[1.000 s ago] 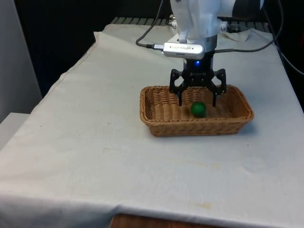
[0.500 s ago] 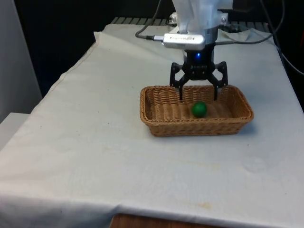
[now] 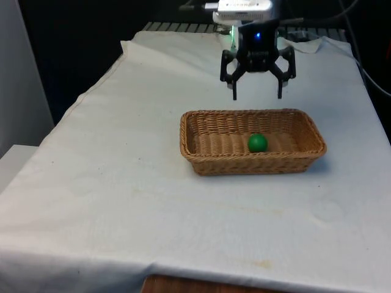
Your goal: Pick up the ball and place it into the basket.
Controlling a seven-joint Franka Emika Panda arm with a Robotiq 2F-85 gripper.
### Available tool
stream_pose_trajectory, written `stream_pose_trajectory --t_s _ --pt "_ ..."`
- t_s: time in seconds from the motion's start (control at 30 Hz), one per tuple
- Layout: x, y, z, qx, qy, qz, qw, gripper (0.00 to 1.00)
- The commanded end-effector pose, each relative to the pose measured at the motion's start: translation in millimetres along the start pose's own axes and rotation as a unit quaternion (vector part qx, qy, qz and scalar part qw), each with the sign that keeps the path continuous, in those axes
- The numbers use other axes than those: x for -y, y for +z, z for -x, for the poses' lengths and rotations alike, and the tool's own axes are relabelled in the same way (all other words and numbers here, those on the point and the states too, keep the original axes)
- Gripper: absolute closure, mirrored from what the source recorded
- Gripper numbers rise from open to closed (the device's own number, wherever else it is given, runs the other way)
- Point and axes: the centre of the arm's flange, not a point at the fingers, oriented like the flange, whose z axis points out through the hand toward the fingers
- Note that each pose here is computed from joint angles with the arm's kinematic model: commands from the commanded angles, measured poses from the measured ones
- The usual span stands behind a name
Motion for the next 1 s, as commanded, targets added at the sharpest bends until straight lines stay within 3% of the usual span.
stream_pose_trajectory --t_s 0.0,0.07,0.1,0.3,0.33,0.37,0.57,0.6,0.67,0.8,0.83,0.87,0.97 --pt "-0.9 -4.0 4.3 0.001 0.0 0.006 0.99998 0.0" --pt "0.1 -5.3 4.8 -0.001 -0.002 0.001 1.0 0.0" --pt "-0.2 -10.9 11.0 0.001 -0.005 0.008 0.99996 0.0" --pt "-1.1 -24.0 25.0 0.0 -0.012 0.011 0.99987 0.0" --pt "1.0 -23.9 23.7 -0.003 -0.014 0.004 0.99989 0.0" --pt "-0.7 -28.6 29.5 -0.001 -0.015 0.012 0.99982 0.0" --pt "-3.8 -41.5 41.6 -0.002 -0.019 0.017 0.99966 0.0" --pt "-1.1 -38.3 38.9 -0.005 -0.02 0.01 0.99974 0.0" --pt "-5.1 -44.1 43.5 -0.002 -0.02 0.02 0.9996 0.0" --pt "-7.9 -46.6 45.8 0.002 -0.018 0.026 0.99951 0.0" --pt "-6.3 -47.0 45.2 0.0 -0.02 0.021 0.99958 0.0" --pt "-8.3 -48.2 45.4 0.003 -0.016 0.029 0.99945 0.0" --pt "-8.6 -51.0 44.8 0.004 -0.011 0.032 0.99942 0.0"
